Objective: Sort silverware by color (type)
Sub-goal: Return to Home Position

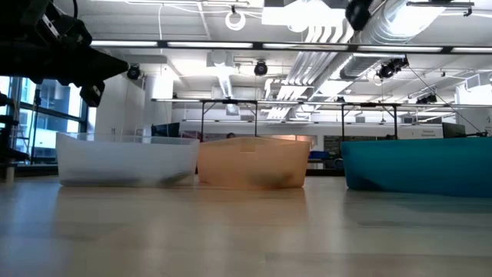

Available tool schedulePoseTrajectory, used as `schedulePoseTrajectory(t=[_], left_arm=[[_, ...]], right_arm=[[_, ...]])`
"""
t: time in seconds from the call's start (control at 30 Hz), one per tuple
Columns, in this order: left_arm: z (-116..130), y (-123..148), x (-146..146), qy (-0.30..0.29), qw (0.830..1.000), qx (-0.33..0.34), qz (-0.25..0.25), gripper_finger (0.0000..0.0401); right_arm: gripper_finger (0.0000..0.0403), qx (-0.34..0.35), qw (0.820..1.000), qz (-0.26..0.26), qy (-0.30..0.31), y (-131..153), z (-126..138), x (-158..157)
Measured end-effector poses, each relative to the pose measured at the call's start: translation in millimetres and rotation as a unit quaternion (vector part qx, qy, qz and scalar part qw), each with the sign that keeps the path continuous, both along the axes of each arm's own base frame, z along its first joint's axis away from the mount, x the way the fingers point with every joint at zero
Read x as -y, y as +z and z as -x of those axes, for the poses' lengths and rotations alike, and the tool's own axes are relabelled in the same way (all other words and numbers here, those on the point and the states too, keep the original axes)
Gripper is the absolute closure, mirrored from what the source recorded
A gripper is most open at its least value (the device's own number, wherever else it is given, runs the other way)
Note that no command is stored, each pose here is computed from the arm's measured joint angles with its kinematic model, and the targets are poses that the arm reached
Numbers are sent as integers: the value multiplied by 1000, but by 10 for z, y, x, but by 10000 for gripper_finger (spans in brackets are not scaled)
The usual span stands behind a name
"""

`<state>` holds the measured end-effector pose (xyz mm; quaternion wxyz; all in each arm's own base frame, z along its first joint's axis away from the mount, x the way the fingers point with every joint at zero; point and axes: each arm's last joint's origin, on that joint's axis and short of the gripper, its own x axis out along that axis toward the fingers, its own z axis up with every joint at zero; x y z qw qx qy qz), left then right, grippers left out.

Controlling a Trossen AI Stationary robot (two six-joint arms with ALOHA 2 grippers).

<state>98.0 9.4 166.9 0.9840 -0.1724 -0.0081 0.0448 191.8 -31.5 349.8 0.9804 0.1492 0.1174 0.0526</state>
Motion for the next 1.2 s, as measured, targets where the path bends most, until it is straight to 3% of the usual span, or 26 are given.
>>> schedulePoseTrajectory(t=[0.27, 0.5, 0.8, 1.2], left_arm=[[0, -1, 0, 0, 1000, 0, 0, 400], [0, 0, 0, 0, 1000, 0, 0, 400], [0, 0, 0, 0, 1000, 0, 0, 400], [0, 0, 0, 0, 1000, 0, 0, 400]], right_arm=[[403, 96, 993, -31, -54, -574, 486, -133], [403, 149, 985, -24, -77, -997, 761, -200], [403, 181, 979, 3, -89, -1329, 931, -213], [403, 192, 975, 32, -104, -1542, 1005, -213]])
